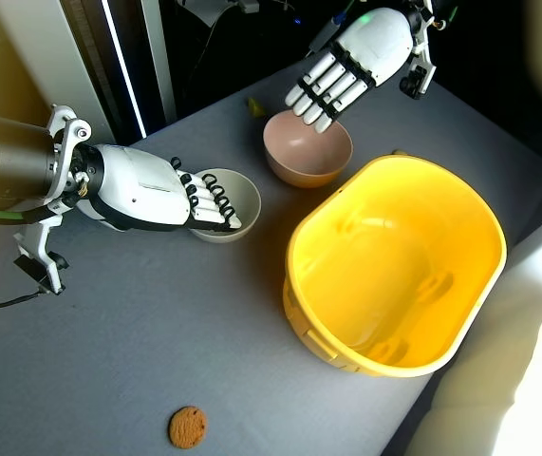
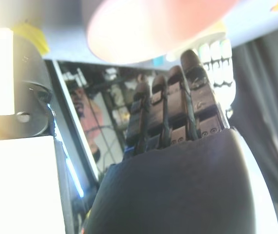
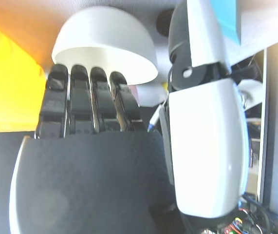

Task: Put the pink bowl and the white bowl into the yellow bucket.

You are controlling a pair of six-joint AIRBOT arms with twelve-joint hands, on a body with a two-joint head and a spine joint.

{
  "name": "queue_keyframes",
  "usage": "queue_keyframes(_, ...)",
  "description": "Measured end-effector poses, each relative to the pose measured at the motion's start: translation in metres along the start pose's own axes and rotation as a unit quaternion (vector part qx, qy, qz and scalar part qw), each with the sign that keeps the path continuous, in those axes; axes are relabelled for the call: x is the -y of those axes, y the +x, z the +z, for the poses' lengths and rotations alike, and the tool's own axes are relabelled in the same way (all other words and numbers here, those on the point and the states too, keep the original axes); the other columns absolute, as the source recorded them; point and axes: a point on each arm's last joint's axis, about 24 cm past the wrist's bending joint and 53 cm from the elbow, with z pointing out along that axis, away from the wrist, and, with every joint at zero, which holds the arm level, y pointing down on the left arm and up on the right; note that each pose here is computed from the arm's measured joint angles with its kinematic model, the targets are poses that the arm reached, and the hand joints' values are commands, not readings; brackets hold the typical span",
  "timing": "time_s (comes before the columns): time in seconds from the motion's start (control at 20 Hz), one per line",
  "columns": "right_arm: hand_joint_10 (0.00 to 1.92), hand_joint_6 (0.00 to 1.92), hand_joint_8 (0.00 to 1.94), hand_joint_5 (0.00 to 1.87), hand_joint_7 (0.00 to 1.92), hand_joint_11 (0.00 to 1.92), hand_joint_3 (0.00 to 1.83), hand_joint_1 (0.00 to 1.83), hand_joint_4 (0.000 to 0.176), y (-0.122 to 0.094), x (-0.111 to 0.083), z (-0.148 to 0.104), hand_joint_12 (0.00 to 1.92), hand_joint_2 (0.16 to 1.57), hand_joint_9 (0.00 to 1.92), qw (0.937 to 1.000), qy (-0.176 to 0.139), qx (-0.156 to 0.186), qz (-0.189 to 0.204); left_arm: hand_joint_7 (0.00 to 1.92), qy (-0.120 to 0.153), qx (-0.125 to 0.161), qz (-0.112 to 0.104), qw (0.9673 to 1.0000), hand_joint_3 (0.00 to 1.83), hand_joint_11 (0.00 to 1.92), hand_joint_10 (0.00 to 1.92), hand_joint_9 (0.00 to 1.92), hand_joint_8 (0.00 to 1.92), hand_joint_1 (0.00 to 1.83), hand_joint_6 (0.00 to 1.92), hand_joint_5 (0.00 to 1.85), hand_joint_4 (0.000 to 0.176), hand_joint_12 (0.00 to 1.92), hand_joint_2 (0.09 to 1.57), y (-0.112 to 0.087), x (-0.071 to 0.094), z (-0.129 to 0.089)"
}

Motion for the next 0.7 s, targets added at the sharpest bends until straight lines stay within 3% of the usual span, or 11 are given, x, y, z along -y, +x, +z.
queue_keyframes(0.35,0.0,0.0,0.0,0.0,0.0,0.0,0.0,1.16,0.0,0.008,-0.008,0.015,0.0,0.98,0.0,0.9999,-0.011,-0.009,0.003,0.11,-0.024,-0.012,0.0,0.9996,0.0,0.0,0.01,0.11,0.0,1.16,0.0,0.16,0.0,0.56,0.95,0.012,-0.016,0.01)
queue_keyframes(0.5,0.0,0.0,0.0,0.01,0.0,0.0,0.0,1.15,0.0,0.007,-0.005,0.019,0.0,0.96,0.0,0.9999,-0.01,-0.009,0.002,0.08,-0.033,-0.008,0.0,0.9994,0.0,0.0,0.0,0.1,0.0,1.14,0.0,0.11,0.0,0.54,0.96,0.012,-0.021,0.011)
queue_keyframes(0.7,0.0,0.0,0.0,0.01,0.0,0.0,0.0,1.14,0.0,0.007,0.002,0.025,0.0,0.98,0.0,0.9999,-0.006,-0.008,0.003,0.1,-0.041,-0.023,0.004,0.9989,0.0,0.0,0.0,0.11,0.0,1.2,0.0,0.14,0.0,0.55,0.95,0.023,-0.027,0.018)
